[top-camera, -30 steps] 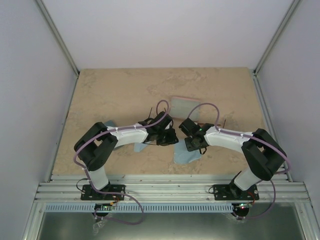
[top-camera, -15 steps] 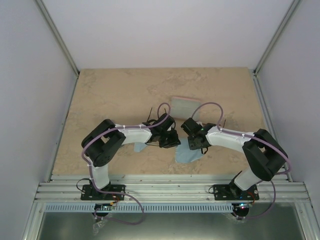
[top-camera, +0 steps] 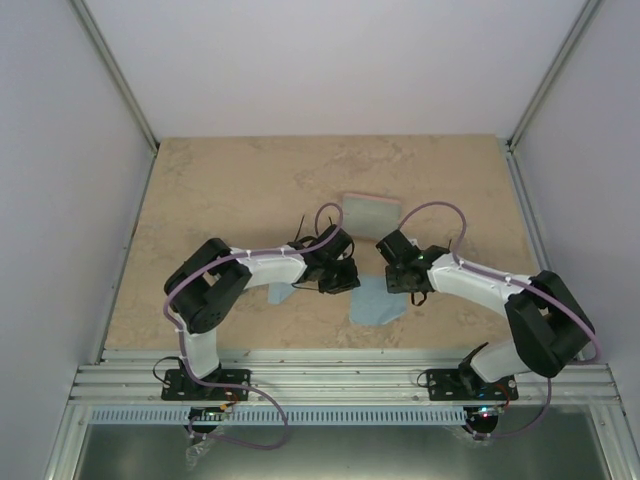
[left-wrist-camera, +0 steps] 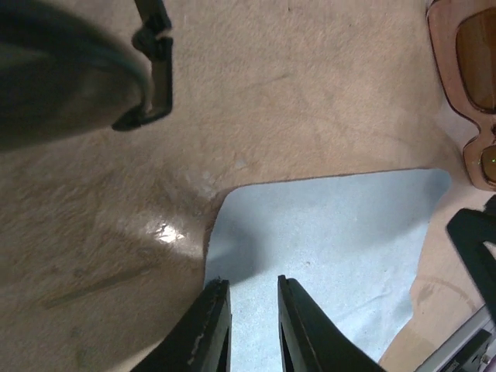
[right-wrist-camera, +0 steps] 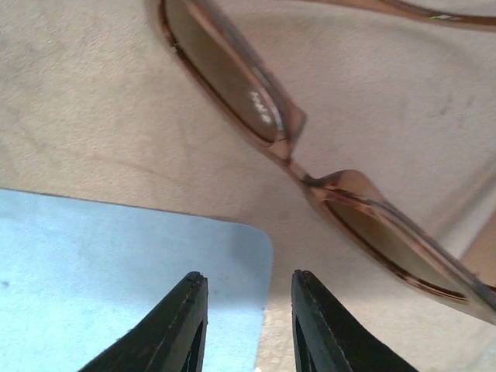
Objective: Organize the sunglasses
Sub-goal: Adjust the glasses cleaning cloth at the center of the board.
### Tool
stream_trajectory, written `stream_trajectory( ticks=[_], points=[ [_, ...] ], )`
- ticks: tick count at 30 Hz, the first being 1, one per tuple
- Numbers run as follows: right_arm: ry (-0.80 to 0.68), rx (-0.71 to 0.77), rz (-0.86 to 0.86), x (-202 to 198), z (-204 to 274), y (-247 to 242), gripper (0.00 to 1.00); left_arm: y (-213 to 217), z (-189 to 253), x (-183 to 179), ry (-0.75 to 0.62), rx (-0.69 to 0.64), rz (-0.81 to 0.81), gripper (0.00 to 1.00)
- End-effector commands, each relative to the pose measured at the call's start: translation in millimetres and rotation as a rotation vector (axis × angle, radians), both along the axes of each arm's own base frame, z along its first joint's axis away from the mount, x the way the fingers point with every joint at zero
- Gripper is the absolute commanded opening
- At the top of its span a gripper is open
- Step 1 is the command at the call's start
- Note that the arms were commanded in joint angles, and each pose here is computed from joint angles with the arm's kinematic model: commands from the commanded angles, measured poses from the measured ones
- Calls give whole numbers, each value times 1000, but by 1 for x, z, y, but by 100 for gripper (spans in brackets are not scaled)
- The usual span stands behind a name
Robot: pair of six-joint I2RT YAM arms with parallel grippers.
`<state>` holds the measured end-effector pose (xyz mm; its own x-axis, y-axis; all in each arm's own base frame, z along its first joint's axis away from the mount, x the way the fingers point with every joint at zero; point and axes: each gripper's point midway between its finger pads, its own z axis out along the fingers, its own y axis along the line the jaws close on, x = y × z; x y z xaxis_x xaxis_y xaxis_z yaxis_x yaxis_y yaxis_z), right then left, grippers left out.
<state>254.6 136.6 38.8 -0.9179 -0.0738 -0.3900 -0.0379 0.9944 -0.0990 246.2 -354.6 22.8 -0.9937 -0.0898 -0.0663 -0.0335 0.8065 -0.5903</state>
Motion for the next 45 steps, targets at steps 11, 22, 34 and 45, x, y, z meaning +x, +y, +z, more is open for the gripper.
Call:
stream_trajectory(
  ticks=[11, 22, 34, 45],
  points=[
    [38, 70, 14, 6, -20, -2, 33, 7, 11, 23, -82, 140, 6, 32],
    [97, 113, 35, -3, -34, 4, 32, 10, -9, 16, -39, 219, -39, 33],
    [121, 120, 29, -7, -40, 3, 12, 3, -21, 13, -13, 213, -65, 20],
    [81, 167, 52, -4, -22, 10, 0, 2, -13, 21, -64, 212, -57, 0]
  ],
)
